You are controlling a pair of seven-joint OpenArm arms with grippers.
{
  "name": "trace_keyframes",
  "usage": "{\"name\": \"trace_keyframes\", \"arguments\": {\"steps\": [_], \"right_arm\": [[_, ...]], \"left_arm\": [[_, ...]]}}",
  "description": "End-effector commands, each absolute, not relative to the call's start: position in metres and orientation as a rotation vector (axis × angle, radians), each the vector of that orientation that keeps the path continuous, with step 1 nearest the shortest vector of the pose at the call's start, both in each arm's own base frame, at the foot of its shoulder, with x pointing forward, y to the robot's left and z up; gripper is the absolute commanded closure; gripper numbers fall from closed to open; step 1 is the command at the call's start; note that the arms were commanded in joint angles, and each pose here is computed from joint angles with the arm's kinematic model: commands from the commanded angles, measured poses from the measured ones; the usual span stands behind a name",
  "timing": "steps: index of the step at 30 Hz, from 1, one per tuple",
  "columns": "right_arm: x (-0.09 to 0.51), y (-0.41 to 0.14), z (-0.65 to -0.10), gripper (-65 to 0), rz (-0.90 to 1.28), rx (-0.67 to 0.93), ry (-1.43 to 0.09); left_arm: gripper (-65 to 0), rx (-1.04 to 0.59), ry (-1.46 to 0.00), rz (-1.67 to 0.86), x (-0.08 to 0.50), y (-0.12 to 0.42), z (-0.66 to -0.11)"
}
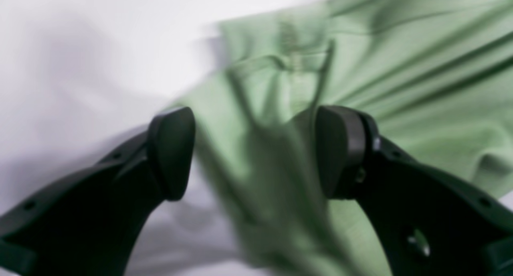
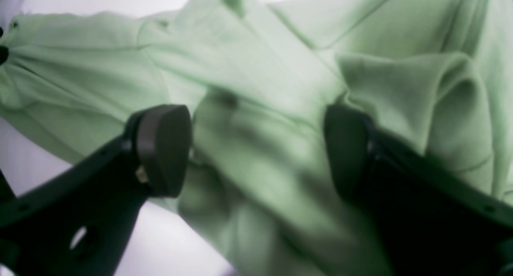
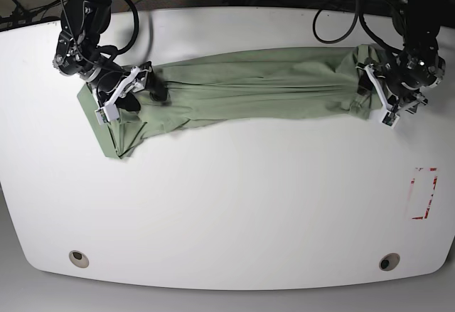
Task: Fold the T-shirt properly
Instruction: 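Lower the folded edge and press it flat with both grippers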
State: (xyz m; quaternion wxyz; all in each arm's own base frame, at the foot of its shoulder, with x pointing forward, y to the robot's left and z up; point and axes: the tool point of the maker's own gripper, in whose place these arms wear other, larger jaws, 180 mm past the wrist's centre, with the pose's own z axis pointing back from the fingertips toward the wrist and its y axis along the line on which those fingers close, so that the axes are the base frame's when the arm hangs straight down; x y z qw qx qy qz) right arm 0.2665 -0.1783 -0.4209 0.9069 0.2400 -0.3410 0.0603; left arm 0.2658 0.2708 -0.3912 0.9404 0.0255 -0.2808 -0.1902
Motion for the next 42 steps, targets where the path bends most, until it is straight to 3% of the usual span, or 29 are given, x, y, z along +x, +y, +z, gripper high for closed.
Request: {"name": "trace_keyframes", "arguments": {"steps": [1,8,17,22,42], "right_arm": [[0.245,-0.202,-0.443,-50.9,0.13,0.383,-0.555],[0.245,-0.2,-0.443,-50.9,0.128,0.388,-0.558],[0.245,-0.198,-0.444,-50.9,0.126,0.393,-0.558],[0.244,-0.198,-0.444,-50.9,0.126,0.393,-0.556],[0.243,-0.195,-0.446,-50.9,0.108,0.403,-0.556]], "left_arm": [[-42.8,0.132,-0.581,-0.376,0.272,0.301,-0.376],[-42.8,0.173,-0.605,-0.482,0.279,0.298,-0.347],[-42.6,0.057,-0.685,-0.481,0.309,0.224,-0.343],[-42.6,-0.017,-0.651,-0.45,0.31,0.197,-0.363],[-42.6,0.004,-0.551,-0.341,0.307,0.243,-0.4]]}}
